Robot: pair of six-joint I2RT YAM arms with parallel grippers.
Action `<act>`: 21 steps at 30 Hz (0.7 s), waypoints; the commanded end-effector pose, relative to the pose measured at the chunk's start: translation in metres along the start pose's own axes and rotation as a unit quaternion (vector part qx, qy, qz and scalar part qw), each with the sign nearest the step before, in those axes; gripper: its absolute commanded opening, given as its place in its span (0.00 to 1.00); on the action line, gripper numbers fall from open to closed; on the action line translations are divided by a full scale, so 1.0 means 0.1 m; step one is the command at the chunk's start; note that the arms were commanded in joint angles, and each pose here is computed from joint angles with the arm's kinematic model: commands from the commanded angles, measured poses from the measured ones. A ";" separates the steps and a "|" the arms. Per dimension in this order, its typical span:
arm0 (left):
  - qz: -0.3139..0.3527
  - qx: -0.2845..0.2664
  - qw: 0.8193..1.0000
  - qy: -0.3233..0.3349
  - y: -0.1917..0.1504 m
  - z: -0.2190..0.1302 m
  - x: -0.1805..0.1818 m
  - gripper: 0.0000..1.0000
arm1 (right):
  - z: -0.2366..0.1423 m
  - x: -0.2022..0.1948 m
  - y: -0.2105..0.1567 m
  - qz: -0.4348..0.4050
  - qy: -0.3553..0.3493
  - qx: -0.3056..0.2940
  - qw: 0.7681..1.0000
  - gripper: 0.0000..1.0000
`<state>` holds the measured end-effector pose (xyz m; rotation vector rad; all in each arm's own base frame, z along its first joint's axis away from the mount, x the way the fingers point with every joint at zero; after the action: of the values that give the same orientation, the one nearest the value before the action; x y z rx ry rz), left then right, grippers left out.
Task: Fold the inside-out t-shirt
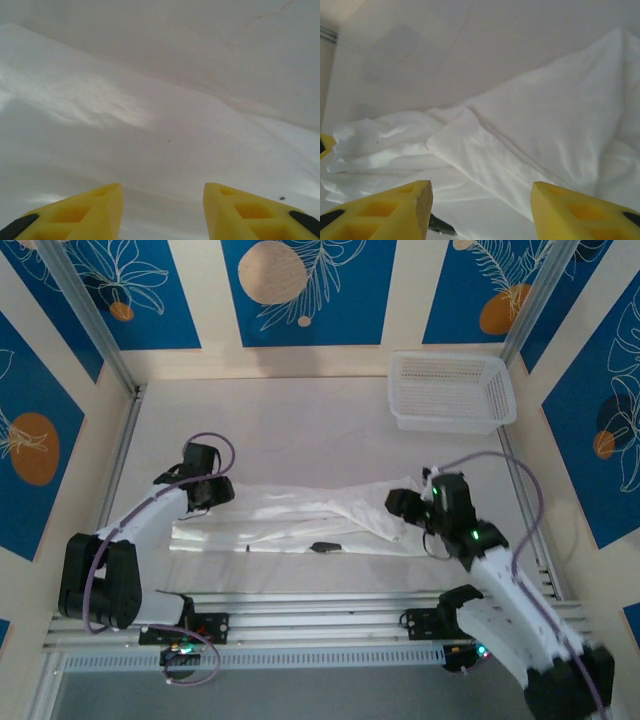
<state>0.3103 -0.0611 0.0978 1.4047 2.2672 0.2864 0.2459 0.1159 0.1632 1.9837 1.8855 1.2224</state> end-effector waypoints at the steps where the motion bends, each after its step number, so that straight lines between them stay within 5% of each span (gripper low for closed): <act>1: 0.022 -0.004 0.998 -0.052 0.02 -0.11 -0.24 0.48 | 0.38 0.13 0.03 -0.045 0.004 0.072 0.996 0.55; 6: 0.052 0.012 0.991 -0.122 -0.09 -0.22 -0.47 0.51 | 0.95 0.19 0.03 -0.057 0.010 0.142 0.988 0.57; 13: 0.120 0.029 0.956 -0.266 -0.26 -0.50 -0.88 0.62 | 1.38 0.22 -0.12 -0.038 0.034 0.213 0.976 0.57; 21: 0.139 0.041 0.949 -0.281 -0.33 -0.51 -0.94 0.80 | 1.37 0.31 -0.14 -0.027 0.054 0.213 0.975 0.30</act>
<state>0.3006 -0.1463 0.1521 1.5687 1.7037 -0.0816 0.3190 0.1922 0.0627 2.0931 2.3797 0.9017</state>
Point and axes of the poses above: each hand's point on the last joint's axis, 136 mm out from that joint toward the fingers, its own z axis out along the fingers, its own x axis along the line the jaws close on, y = z × x, the point moved 2 cm from there along -z, back along the fingers, and after that the axes turned 10 degrees about -z, right-handed, at the moved point
